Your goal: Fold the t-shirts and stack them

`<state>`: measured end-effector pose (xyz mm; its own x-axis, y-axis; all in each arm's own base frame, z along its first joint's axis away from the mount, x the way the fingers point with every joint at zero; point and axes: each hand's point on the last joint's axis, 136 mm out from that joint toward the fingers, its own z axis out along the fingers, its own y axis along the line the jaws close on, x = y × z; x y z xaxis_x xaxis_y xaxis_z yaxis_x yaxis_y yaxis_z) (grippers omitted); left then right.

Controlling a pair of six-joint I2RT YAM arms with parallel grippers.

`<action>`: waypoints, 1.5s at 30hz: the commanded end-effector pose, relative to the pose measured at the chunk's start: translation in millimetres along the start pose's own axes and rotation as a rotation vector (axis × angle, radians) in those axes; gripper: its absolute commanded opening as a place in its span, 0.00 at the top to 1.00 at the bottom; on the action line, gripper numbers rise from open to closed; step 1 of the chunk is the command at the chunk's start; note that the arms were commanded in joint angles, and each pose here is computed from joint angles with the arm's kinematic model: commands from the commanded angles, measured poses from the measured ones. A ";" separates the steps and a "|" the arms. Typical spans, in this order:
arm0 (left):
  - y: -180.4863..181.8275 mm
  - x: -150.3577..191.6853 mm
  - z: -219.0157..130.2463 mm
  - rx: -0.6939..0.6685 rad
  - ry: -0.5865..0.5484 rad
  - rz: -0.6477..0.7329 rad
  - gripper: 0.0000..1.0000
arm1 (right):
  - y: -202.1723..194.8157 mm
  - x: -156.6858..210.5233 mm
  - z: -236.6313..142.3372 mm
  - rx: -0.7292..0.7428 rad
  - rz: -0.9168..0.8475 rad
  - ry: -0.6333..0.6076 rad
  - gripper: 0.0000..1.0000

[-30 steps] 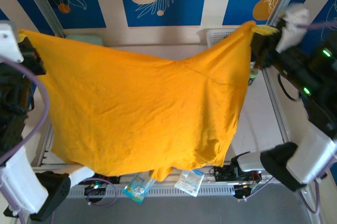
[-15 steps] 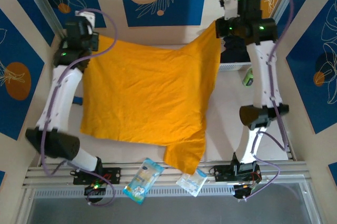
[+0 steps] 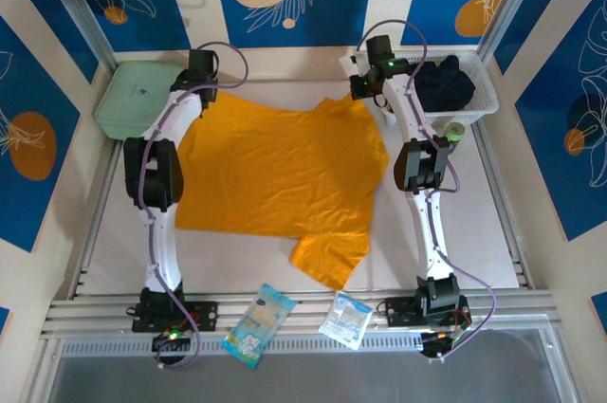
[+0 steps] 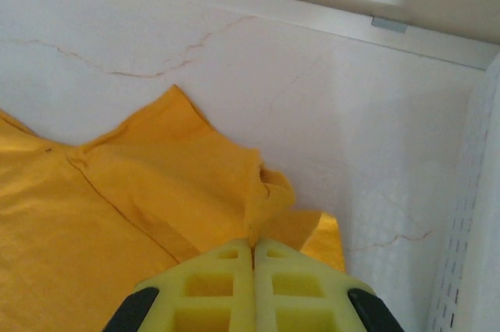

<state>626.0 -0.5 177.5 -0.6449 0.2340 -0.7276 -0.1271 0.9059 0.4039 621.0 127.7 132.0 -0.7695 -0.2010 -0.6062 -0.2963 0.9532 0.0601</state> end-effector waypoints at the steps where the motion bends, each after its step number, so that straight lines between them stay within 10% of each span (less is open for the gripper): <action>1: 20.8 -21.7 7.9 -0.065 -0.052 -0.046 1.00 | 4.5 -45.0 -25.8 -0.006 -0.004 -0.163 1.00; 45: 36.4 49.7 9.6 -0.068 0.004 0.005 1.00 | 110.4 112.3 -133.1 -0.262 0.154 -0.056 1.00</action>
<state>600.6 33.1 137.1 -0.6648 0.2256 -0.7121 -0.1465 0.8954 0.4204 431.6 173.7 169.3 -0.7982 -0.0506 -0.6002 -0.3127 0.8865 0.3411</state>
